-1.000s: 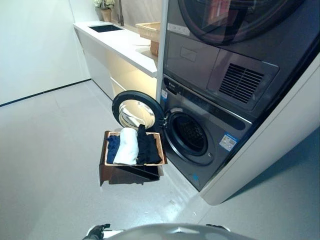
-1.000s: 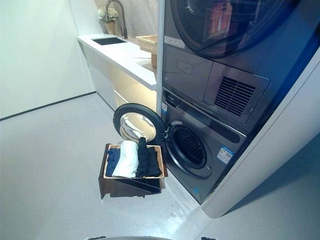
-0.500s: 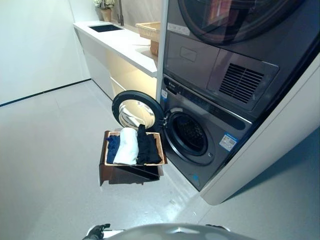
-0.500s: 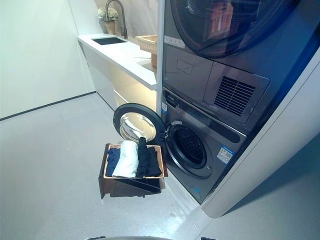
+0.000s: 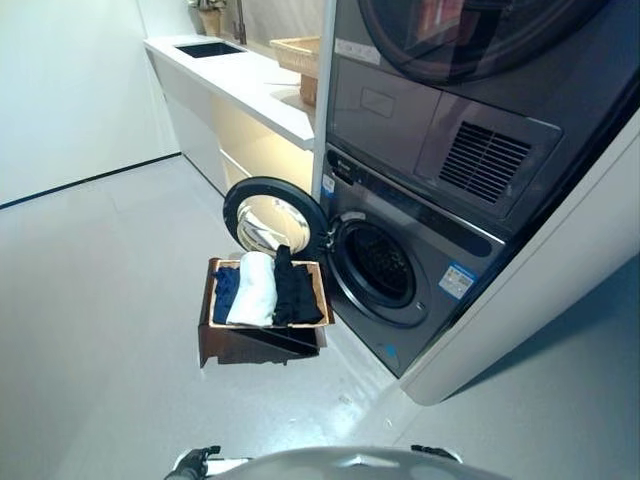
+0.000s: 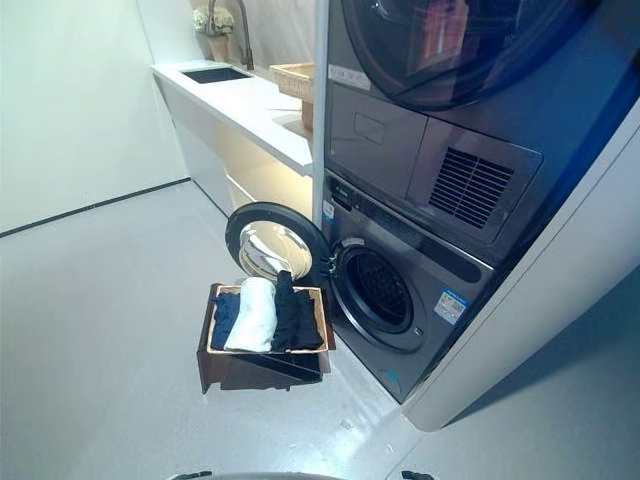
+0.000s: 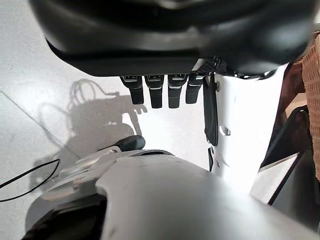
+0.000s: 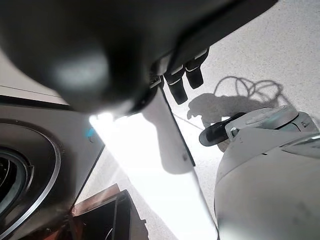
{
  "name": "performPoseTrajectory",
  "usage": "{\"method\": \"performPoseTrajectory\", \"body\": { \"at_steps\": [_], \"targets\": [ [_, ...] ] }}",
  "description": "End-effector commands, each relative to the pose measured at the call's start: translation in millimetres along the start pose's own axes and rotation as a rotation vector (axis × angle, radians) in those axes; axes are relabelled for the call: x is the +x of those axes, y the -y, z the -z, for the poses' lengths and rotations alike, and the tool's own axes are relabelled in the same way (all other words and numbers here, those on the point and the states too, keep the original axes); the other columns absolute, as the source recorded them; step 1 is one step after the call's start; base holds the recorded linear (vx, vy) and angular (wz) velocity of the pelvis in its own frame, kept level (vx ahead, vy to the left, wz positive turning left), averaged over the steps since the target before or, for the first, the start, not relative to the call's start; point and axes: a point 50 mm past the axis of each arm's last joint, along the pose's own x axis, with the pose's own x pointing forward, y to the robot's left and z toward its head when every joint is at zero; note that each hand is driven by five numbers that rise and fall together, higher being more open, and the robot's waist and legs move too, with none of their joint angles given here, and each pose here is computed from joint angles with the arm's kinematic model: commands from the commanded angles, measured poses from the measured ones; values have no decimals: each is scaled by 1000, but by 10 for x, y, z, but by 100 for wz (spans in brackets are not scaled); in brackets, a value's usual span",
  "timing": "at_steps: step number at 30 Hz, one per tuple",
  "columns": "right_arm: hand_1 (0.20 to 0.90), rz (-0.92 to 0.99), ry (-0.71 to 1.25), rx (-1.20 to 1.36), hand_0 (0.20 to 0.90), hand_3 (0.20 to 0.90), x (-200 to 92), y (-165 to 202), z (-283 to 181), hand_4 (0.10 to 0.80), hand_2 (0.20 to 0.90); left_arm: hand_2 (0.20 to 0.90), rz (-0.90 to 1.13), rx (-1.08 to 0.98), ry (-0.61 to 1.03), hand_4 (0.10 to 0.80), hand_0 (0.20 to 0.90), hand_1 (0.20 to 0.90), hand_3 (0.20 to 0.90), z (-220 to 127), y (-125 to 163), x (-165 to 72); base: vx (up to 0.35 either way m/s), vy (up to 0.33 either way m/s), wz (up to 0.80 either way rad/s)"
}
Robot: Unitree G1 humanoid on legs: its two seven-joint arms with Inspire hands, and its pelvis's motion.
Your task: Pick up the clothes and place them into the washing machine
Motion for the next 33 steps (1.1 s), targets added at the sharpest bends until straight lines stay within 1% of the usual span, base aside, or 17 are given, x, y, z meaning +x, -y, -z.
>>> {"method": "performPoseTrajectory", "body": {
  "at_steps": [1,8,13,18,22,23,25,27,30,33],
  "targets": [
    [900,36,16,-54,900,900,18,168,-174,800,900,900,-8,10,63,800,900,900,900,-320,1,29,-47,-145,-9],
    [900,71,35,11,900,900,16,263,-221,800,900,900,-28,-9,100,800,900,900,900,-457,-47,33,-2,-171,-7],
    [900,132,33,28,900,900,-3,476,-230,800,900,900,-10,8,183,800,900,900,900,-732,47,28,-14,-87,15],
    [900,156,34,33,900,900,-9,529,-238,800,900,900,-9,6,179,800,900,900,900,-725,85,29,91,18,25],
    [900,136,3,32,900,900,-5,446,-151,800,900,900,-6,-29,134,800,900,900,900,-538,117,33,321,139,2],
    [900,136,3,32,900,900,-5,445,-151,800,900,900,-6,-29,134,800,900,900,900,-538,116,33,310,205,-36],
    [900,129,-21,45,900,900,-7,419,-93,800,900,900,-20,-46,122,800,900,900,900,-497,56,33,342,274,-57],
    [900,131,-19,52,900,900,-6,422,-104,800,900,900,-26,-44,129,800,900,900,900,-530,28,33,245,230,-46],
    [900,112,-4,53,900,900,3,376,-153,800,900,900,-57,-51,147,800,900,900,900,-580,-90,29,256,234,-28],
    [900,97,69,18,900,900,21,338,-391,800,900,900,-77,-43,169,800,900,900,900,-658,-160,24,178,191,-4]
  ]
}}
